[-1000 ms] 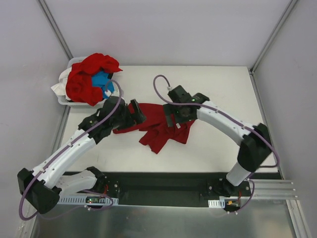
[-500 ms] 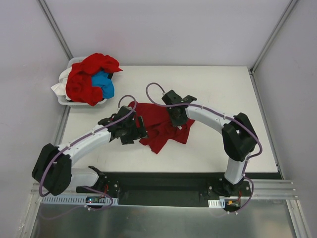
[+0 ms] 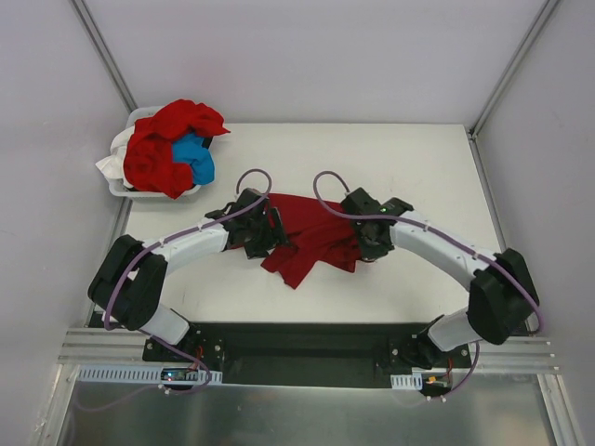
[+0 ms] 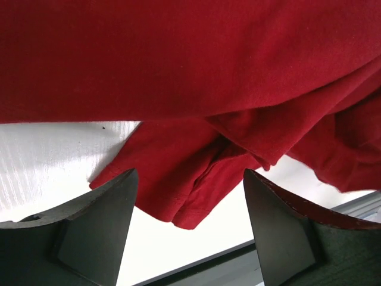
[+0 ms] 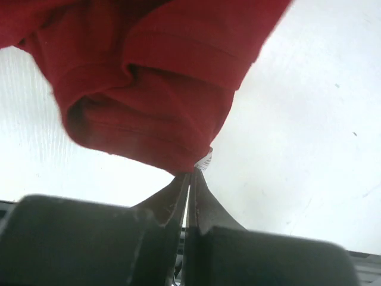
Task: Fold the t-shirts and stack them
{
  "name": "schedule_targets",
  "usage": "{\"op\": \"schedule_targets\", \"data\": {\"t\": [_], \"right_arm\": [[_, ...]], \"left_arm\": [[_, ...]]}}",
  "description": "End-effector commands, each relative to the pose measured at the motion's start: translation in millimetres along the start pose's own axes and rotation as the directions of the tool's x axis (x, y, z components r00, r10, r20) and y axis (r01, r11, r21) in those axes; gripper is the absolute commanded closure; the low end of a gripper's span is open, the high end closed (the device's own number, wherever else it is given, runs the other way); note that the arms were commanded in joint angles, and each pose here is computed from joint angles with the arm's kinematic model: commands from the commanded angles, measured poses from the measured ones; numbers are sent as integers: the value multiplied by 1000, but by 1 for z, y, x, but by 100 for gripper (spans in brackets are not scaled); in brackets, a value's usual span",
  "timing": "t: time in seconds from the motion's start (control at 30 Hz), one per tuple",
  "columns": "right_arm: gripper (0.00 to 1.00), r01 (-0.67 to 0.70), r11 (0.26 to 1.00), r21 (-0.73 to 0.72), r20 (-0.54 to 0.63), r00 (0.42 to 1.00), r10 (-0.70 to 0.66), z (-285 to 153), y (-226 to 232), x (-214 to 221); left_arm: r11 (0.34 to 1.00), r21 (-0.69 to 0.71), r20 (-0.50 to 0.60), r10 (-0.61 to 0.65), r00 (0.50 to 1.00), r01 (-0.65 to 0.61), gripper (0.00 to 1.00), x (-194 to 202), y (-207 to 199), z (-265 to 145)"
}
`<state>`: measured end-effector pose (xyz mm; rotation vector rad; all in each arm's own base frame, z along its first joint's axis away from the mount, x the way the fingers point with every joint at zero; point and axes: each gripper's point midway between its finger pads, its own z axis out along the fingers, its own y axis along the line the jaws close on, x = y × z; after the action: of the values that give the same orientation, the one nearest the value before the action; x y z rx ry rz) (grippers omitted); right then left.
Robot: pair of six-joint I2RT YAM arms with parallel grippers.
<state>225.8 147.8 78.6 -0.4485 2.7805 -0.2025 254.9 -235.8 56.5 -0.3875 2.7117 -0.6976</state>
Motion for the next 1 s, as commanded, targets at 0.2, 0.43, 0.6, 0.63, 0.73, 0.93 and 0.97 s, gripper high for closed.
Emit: {"op": "schedule_targets", "data": {"t": [0.2, 0.43, 0.6, 0.63, 0.73, 0.93, 0.97], "right_arm": [[90, -69, 998, 5, -117, 991, 69, -17, -11, 34], [13, -84, 995, -46, 8, 996, 85, -75, -20, -5], [8, -67, 991, -117, 164, 983, 85, -118, -13, -65], [8, -63, 989, -137, 165, 983, 86, -120, -8, -68], [8, -62, 986, -152, 174, 981, 89, -115, -3, -73], [8, -55, 980, -193, 190, 977, 92, -98, 11, -82], [8, -57, 977, -203, 192, 977, 97, -97, 13, -82]], "left_arm": [[997, -51, -24, 58, 998, -59, 33, 23, 5, -4], [956, 28, -81, 295, 952, -293, 36, 49, -26, -9], [955, 19, -103, 297, 949, -296, 46, 55, -28, -2], [957, 13, -113, 288, 951, -288, 47, 57, -26, 0], [970, -8, -141, 238, 961, -242, 50, 64, -20, 5], [986, -42, -157, 155, 975, -163, 54, 86, -16, 4], [988, -45, -154, 139, 978, -148, 54, 88, -18, 4]]}}
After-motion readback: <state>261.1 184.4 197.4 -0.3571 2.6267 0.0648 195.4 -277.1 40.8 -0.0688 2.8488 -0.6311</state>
